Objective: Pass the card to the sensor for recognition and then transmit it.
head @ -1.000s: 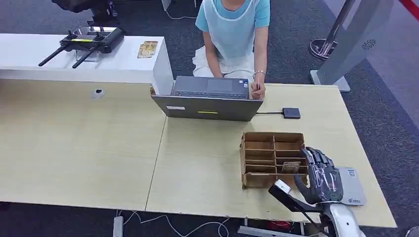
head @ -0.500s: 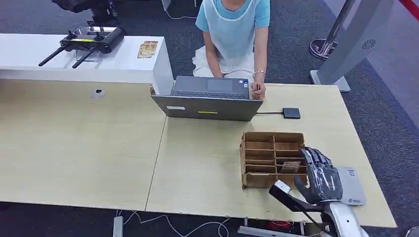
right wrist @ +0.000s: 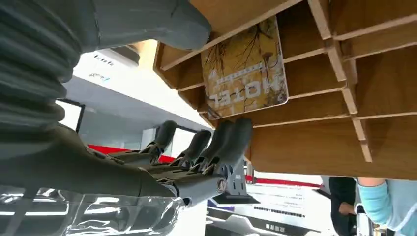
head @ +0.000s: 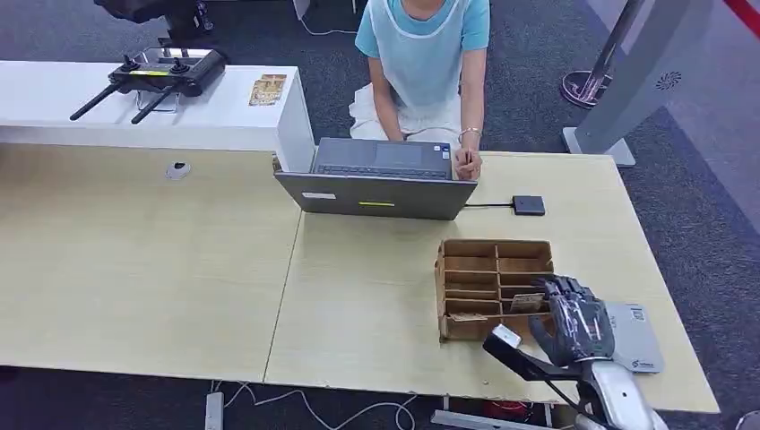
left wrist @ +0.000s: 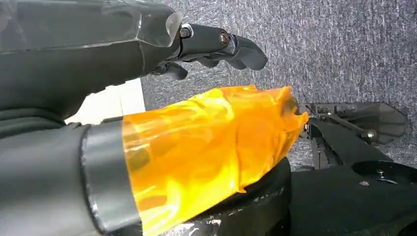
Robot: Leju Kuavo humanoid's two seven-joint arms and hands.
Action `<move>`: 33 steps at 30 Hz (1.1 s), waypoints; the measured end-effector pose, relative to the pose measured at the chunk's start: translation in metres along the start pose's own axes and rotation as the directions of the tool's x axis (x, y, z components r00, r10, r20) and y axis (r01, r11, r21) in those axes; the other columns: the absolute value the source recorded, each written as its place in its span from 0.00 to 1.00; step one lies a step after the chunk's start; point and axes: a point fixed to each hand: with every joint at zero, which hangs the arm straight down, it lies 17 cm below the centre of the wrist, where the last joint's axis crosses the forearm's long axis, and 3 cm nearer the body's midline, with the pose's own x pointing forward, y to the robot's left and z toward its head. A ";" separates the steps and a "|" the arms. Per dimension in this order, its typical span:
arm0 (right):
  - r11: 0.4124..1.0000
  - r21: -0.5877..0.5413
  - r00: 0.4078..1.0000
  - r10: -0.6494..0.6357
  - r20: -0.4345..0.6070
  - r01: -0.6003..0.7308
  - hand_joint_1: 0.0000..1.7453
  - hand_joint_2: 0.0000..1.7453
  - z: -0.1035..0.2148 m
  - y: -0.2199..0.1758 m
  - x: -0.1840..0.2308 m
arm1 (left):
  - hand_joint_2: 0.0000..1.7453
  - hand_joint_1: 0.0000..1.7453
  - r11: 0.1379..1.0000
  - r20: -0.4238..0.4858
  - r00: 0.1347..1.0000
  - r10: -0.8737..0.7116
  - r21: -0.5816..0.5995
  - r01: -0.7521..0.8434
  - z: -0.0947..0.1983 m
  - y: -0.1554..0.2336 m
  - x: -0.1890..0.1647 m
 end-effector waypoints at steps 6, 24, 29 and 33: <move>1.000 0.000 1.000 -0.001 0.005 0.001 0.64 1.00 -0.002 -0.001 0.002 | 0.00 0.00 1.000 0.000 1.000 0.001 0.001 -0.001 0.000 0.000 0.000; 0.997 -0.006 0.997 -0.078 0.017 0.078 0.75 1.00 -0.007 -0.005 0.004 | 0.00 0.00 1.000 0.007 1.000 0.005 0.003 -0.005 0.000 0.001 0.001; 0.995 -0.001 0.994 -0.102 0.025 0.103 0.78 1.00 -0.007 -0.005 0.006 | 0.00 0.00 1.000 0.009 1.000 0.006 0.003 -0.006 0.000 0.001 0.001; 0.991 0.002 0.991 -0.132 0.031 0.133 0.80 1.00 -0.007 -0.005 0.007 | 0.00 0.00 1.000 0.011 1.000 0.008 0.003 -0.008 0.000 0.001 0.002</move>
